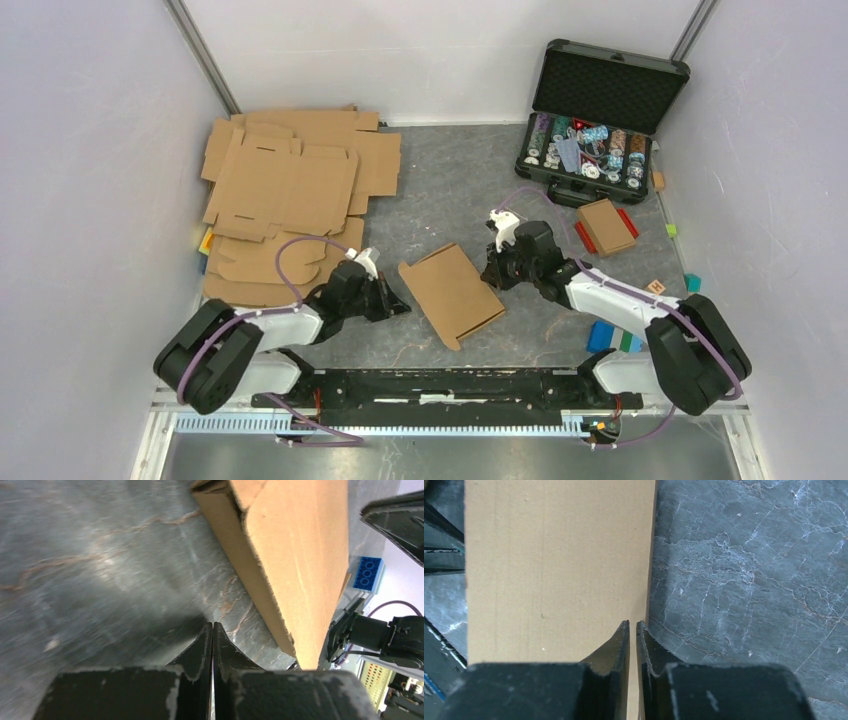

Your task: Fold the paper box

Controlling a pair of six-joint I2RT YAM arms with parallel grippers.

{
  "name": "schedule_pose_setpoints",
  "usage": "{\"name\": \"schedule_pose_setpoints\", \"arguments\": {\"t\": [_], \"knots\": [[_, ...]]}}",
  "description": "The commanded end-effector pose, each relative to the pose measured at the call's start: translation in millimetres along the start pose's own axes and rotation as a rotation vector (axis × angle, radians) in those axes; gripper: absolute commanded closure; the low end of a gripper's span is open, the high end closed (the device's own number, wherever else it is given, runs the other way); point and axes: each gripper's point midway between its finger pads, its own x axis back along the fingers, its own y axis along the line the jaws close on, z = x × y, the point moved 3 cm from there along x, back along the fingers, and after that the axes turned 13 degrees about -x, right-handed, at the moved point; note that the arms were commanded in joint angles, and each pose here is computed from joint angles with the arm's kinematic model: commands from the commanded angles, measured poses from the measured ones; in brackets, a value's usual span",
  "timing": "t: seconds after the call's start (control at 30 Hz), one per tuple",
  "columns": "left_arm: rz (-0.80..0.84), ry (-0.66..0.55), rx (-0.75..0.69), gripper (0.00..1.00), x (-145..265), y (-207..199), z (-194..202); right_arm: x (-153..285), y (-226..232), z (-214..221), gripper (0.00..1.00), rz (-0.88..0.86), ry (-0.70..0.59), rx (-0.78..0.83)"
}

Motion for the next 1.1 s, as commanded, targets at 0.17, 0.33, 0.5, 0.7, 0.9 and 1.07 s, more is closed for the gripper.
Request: {"name": "schedule_pose_setpoints", "arguments": {"t": [0.17,0.33,0.5,0.7,0.9,1.07], "knots": [[0.074,-0.019,0.026,0.98,-19.8,-18.0,-2.9,-10.1,-9.4,10.2,0.7,-0.003,0.009,-0.008],[0.089,-0.016,0.015,0.98,-25.9,-24.6,-4.0,-11.7,-25.9,17.6,0.76,0.075,0.03,-0.04],[0.092,-0.007,0.02,0.98,-31.4,-24.3,-2.6,-13.4,-34.0,34.1,0.85,0.028,0.053,-0.12],[0.105,0.004,0.026,0.98,-37.2,-25.0,-1.5,-13.7,-40.0,45.5,0.88,-0.037,0.065,-0.198],[0.182,-0.038,0.043,0.98,-40.7,-40.0,-12.9,-13.9,-39.9,46.2,0.87,-0.049,0.069,-0.197],[0.292,-0.092,0.015,0.98,-39.6,-71.9,-33.4,-13.3,-39.1,46.4,0.83,-0.067,0.068,-0.208]]}}
